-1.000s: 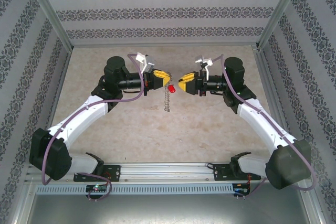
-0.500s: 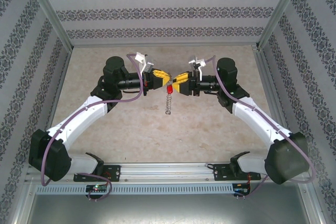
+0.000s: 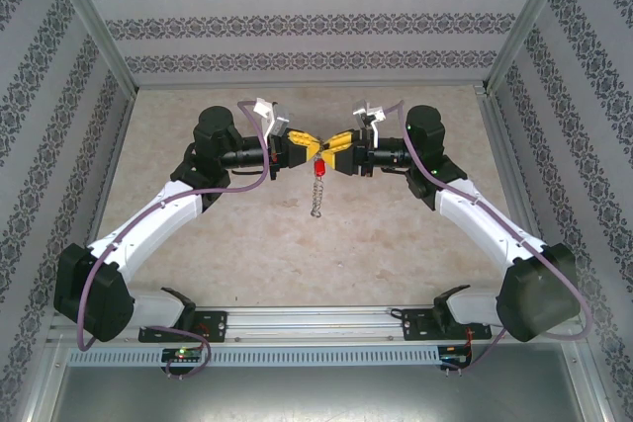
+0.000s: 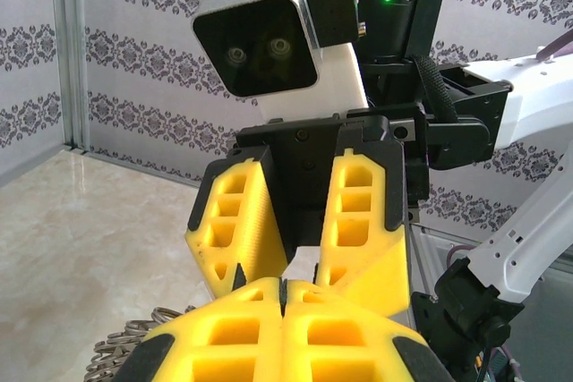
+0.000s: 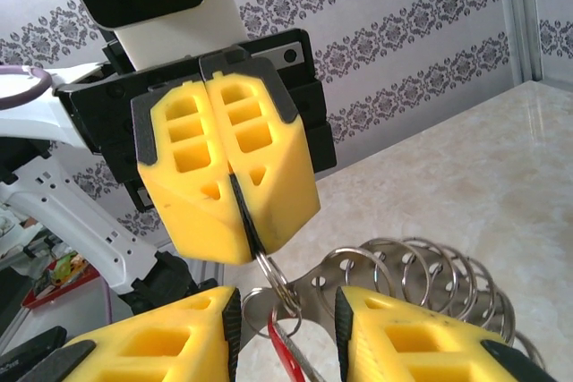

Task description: Put the keys on the keyring

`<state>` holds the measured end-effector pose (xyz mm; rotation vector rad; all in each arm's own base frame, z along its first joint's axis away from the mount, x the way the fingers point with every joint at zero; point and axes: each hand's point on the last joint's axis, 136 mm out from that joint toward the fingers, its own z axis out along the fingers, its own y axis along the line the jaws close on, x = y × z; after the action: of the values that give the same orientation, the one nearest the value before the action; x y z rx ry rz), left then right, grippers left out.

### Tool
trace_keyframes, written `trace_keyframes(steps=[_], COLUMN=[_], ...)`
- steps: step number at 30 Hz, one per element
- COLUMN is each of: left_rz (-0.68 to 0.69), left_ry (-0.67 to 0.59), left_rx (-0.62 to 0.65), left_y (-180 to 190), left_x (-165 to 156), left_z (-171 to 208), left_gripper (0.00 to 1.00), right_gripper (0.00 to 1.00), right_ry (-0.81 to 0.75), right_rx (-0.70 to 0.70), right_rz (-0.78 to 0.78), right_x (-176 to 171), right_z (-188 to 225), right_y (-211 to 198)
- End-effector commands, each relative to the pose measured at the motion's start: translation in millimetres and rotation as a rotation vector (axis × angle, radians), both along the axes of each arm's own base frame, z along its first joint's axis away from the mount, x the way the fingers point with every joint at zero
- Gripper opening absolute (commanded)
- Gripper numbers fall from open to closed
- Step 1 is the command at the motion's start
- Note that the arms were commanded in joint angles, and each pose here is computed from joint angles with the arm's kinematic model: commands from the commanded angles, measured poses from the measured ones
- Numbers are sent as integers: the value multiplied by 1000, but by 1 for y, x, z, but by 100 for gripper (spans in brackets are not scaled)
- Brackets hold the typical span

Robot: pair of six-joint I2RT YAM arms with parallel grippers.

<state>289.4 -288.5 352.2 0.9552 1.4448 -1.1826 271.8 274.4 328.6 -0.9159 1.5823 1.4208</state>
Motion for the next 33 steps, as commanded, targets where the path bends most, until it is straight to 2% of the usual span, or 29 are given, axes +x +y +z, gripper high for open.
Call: trace_keyframes(steps=[1, 10, 20, 23, 26, 31, 33], left_rz=[-3, -2, -1, -1, 3, 45, 92], left_ry=[-78, -76, -71, -69, -68, -48, -50], left_rx=[-43, -46, -45, -44, -45, -29, -4], left_y=[2, 1, 1, 1, 2, 3, 7], left_x=[-7, -6, -6, -6, -5, 2, 6], left_z=[22, 22, 20, 19, 19, 19, 17], left_gripper=[0, 0, 0, 0, 0, 0, 12], right_gripper=[36, 35, 29, 19, 1, 0, 0], right_ry=[-57, -55, -59, -56, -54, -39, -28], right_rx=[23, 23, 26, 25, 19, -15, -60], right_rz=[20, 30, 31, 33, 28, 12, -11], right_x=[-2, -2, -2, -2, -1, 1, 5], right_z=[16, 16, 19, 19, 18, 16, 11], right_y=[6, 7, 10, 10, 8, 2, -3])
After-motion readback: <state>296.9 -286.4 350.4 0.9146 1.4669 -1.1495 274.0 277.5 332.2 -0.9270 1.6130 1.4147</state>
